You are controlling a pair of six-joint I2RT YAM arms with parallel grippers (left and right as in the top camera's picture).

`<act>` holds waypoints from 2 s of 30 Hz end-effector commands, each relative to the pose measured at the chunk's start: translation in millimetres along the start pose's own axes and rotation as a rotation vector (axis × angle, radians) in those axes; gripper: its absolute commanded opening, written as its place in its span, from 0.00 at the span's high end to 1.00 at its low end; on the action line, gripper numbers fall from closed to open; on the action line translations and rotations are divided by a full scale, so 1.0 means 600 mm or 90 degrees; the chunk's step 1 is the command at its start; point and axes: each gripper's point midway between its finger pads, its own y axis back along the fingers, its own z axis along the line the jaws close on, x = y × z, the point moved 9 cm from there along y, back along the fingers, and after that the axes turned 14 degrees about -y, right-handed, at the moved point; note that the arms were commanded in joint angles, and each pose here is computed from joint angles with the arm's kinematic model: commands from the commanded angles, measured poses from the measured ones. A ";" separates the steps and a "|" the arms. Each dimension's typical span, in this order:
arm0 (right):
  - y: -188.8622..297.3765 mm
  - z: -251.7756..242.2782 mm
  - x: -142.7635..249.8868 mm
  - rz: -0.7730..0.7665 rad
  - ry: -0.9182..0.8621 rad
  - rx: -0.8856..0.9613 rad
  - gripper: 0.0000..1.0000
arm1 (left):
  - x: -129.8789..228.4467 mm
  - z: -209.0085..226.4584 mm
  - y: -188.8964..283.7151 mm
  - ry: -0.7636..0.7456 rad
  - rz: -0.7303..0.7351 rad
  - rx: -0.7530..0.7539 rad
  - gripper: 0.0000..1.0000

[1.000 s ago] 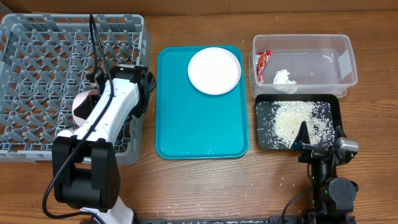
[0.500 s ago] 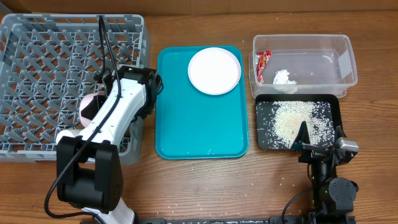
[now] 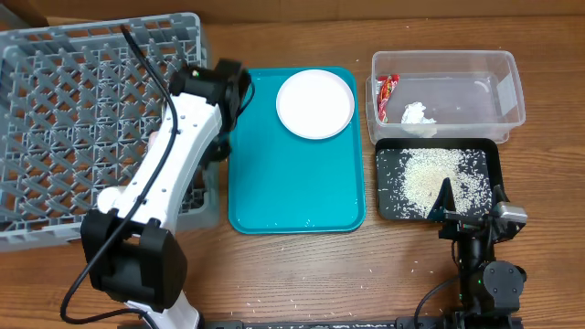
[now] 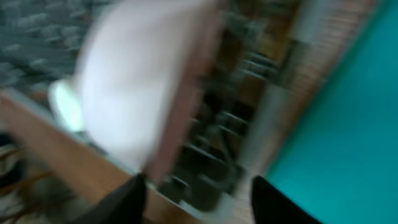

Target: Sort waste into correct bins and load items into the dishwasher

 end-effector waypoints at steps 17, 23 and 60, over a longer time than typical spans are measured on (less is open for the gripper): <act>0.000 -0.002 0.003 -0.002 0.002 0.001 0.00 | -0.013 0.038 0.048 0.035 -0.016 0.072 0.96; 0.000 -0.002 0.003 -0.002 0.002 0.001 0.00 | -0.003 0.101 0.080 0.111 -0.074 0.079 0.96; 0.000 -0.002 0.003 -0.002 0.002 0.001 0.00 | 0.027 -0.009 0.024 -0.025 -0.049 0.164 0.40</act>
